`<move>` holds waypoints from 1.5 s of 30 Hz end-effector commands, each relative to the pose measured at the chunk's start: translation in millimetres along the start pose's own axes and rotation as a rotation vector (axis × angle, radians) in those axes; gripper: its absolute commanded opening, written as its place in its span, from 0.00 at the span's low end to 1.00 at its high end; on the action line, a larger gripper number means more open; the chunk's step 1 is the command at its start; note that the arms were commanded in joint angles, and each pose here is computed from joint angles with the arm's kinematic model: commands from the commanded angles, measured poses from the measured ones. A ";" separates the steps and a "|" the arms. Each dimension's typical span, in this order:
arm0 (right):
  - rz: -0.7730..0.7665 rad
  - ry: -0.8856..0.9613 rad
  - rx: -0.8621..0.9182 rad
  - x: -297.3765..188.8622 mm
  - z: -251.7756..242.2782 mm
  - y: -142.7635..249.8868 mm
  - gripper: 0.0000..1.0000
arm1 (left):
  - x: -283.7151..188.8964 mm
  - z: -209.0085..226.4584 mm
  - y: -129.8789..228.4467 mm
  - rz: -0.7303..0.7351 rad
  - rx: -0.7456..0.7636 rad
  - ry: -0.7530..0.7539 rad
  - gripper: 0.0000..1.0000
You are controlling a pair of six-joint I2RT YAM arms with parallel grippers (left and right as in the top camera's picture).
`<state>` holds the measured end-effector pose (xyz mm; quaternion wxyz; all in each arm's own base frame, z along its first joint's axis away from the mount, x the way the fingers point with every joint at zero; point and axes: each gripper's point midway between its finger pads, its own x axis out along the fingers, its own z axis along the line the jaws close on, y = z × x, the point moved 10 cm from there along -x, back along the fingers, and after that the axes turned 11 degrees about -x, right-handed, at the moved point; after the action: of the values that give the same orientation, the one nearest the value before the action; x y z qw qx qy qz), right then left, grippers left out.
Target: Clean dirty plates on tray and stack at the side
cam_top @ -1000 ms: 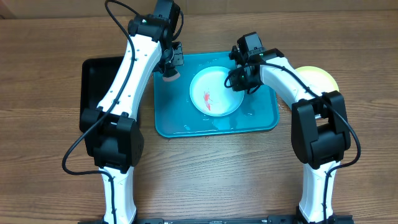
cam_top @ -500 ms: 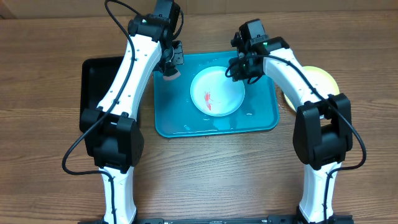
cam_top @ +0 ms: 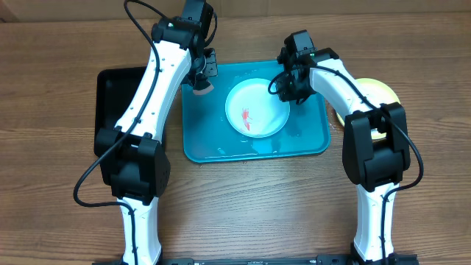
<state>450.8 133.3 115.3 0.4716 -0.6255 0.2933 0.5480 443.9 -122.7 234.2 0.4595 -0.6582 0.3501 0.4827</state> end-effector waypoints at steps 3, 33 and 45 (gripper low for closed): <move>0.011 -0.055 0.033 3.2 3.0 6.0 0.26 | 6.0 -1.1 2.3 0.015 0.023 -0.004 0.04; 0.129 -0.188 0.326 11.9 54.9 19.6 0.04 | 61.0 -28.6 47.4 0.066 0.232 0.030 0.04; 0.128 -0.181 0.326 12.0 54.4 19.7 0.04 | 114.8 -8.3 78.7 0.114 0.244 0.000 0.04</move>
<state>417.4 179.6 106.0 0.5612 -0.4679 0.3636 0.5778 413.0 -161.3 118.8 0.5059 -0.5879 0.4317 0.4605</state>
